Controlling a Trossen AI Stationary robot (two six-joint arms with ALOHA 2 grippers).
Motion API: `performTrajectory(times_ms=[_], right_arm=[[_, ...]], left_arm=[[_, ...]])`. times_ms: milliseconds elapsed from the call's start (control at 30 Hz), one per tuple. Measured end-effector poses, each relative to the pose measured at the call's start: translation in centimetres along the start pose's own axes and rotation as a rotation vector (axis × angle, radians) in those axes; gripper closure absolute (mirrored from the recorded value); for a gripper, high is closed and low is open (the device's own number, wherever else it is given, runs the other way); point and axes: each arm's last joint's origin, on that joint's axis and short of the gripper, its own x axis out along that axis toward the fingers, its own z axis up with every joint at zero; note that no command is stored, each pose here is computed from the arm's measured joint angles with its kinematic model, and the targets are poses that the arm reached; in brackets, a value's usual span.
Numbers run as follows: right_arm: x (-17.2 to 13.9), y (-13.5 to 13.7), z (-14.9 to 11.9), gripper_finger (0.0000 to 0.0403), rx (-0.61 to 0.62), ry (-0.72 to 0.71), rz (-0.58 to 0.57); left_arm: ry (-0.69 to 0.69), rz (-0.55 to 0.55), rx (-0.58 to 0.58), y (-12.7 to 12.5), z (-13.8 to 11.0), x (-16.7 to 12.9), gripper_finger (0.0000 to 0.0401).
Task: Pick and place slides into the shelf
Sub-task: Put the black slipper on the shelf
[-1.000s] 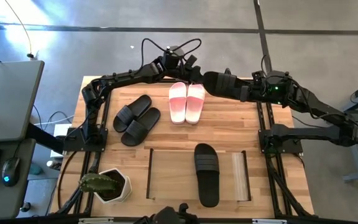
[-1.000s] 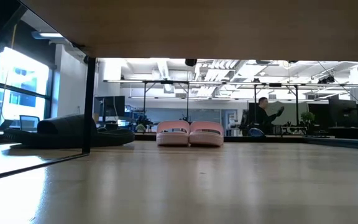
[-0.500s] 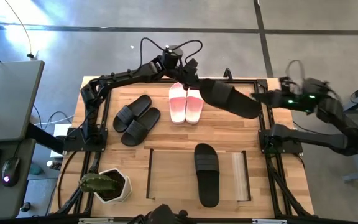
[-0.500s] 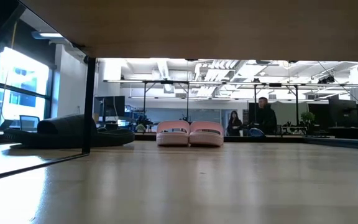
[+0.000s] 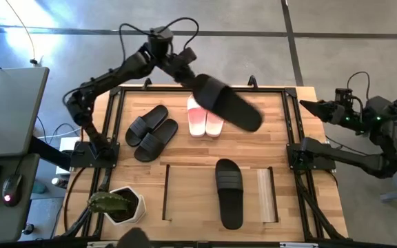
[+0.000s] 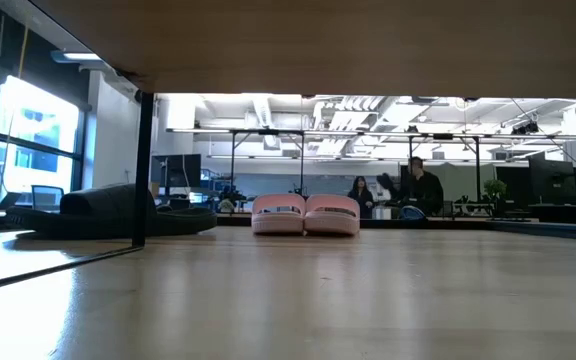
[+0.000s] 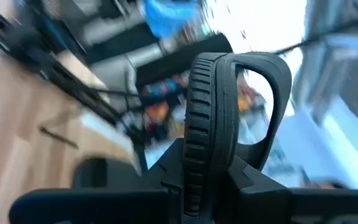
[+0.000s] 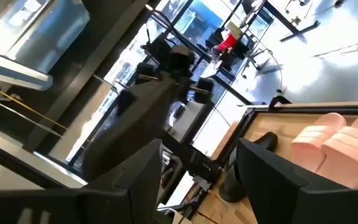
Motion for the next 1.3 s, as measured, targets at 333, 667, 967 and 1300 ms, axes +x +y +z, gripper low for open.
performTrajectory(times_ms=[333,667,967,1300], right_arm=[[1.5,-0.3,-0.2,0.0206,-0.058,0.055,-0.067],[3.5,-0.4,-0.3,0.0206,-0.103,0.122,-0.1],[4.7,-0.5,-0.5,0.0206,-0.086,0.205,-0.086],[5.3,-0.5,-0.7,0.0206,-0.032,0.267,-0.069]], left_arm=[[0.146,0.056,0.001,-1.4,-4.6,0.4,0.0372],[0.537,0.438,0.123,-0.9,-12.1,4.7,0.0372],[0.654,0.35,0.166,-1.0,-13.7,7.2,0.0372],[0.735,0.246,-0.059,3.2,-14.0,10.9,0.0372]])
